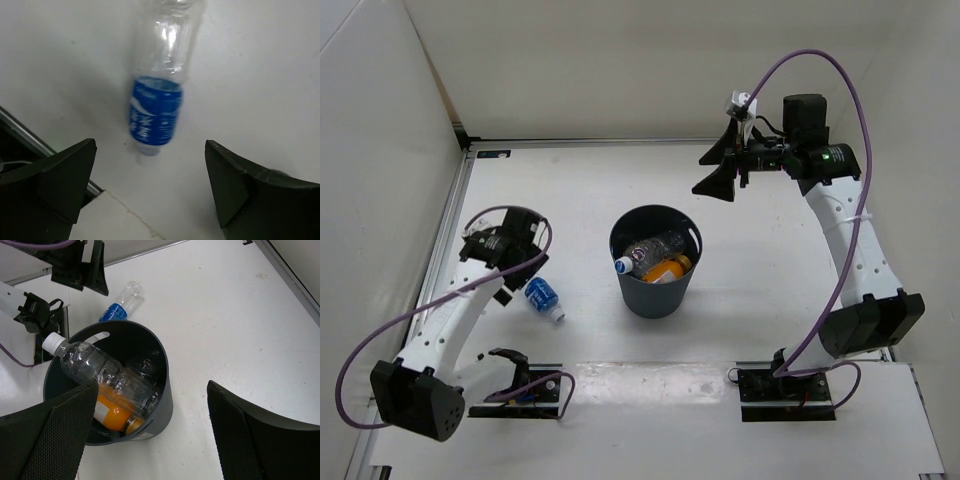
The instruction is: Put the plastic bottles in the bin
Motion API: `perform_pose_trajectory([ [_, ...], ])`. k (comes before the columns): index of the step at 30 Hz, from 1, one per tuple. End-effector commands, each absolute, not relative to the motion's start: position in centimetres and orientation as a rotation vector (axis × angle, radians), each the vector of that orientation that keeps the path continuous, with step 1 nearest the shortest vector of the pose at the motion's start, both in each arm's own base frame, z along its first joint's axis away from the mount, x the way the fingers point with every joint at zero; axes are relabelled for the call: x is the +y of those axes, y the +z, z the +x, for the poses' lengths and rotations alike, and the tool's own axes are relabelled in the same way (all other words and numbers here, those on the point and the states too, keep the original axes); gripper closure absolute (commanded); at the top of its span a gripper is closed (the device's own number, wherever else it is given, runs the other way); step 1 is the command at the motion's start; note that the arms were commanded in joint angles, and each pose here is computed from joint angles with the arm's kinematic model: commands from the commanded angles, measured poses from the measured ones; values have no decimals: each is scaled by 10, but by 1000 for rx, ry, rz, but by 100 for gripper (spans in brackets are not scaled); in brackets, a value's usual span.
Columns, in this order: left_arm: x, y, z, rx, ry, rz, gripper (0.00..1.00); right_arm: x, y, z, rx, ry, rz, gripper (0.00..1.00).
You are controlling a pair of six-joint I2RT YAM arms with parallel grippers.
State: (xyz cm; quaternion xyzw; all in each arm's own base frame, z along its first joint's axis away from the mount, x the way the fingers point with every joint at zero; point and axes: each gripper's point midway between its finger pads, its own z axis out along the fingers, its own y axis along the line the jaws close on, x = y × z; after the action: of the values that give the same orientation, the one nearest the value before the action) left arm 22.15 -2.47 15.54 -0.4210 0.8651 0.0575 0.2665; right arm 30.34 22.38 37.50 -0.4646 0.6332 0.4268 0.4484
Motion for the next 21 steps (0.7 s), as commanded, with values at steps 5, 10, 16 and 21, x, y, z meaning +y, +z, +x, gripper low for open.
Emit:
perform_pose_trajectory([
  [5, -18, 126, 216, 2402, 163, -1069, 0, 224, 381, 305, 1532, 1043, -1185, 10],
  [10, -16, 120, 259, 2482, 221, -957, 0, 222, 380, 306, 1534, 1033, -1198, 10],
  [16, -20, 103, 305, 2549, 219, -908, 0, 220, 379, 303, 1554, 1029, -1198, 10],
  [21, -37, 100, 336, 2556, 121, -844, 0, 217, 377, 304, 1577, 1016, -1188, 10],
])
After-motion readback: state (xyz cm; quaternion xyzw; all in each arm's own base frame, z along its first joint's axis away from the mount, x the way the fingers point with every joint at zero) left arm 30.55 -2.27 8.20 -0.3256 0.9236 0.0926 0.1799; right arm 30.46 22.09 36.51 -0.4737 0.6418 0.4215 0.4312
